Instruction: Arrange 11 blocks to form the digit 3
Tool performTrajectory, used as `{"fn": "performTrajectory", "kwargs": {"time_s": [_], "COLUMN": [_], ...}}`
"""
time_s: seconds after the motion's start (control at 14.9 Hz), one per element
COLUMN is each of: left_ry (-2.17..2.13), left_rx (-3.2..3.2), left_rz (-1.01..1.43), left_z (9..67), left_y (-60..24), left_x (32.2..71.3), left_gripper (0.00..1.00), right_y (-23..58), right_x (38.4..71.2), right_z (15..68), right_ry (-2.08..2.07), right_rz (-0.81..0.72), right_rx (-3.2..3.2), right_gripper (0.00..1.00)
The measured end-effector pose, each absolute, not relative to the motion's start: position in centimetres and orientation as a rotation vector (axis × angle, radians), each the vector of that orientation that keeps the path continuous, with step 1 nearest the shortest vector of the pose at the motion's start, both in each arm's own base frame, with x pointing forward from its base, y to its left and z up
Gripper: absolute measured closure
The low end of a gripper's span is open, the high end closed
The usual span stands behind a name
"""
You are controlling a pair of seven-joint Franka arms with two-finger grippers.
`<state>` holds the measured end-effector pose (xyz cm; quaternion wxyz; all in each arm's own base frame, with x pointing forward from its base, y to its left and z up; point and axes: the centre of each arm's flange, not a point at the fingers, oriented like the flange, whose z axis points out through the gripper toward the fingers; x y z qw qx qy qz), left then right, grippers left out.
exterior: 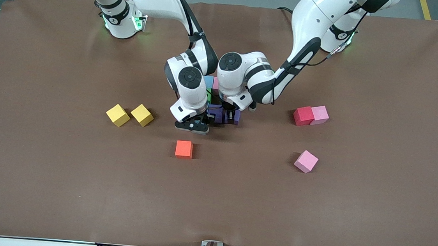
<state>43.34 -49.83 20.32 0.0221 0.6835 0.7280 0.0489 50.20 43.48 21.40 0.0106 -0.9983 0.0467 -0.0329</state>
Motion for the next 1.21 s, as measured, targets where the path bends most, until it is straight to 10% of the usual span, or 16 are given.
{"fn": "performTrajectory", "kwargs": {"time_s": [1.21], "left_ry": [2.25], "left_rx": [2.115], "left_rz": [0.145], "left_z": [20.23], "left_y": [-50.5], "left_x": [43.28], "left_gripper": [0.4], "right_y": [43.48], "right_x": [50.24], "right_z": [21.42], "right_ry": [0.081], "right_rz": [-0.109], "right_rx": [-3.118], "right_gripper": [0.47]}}
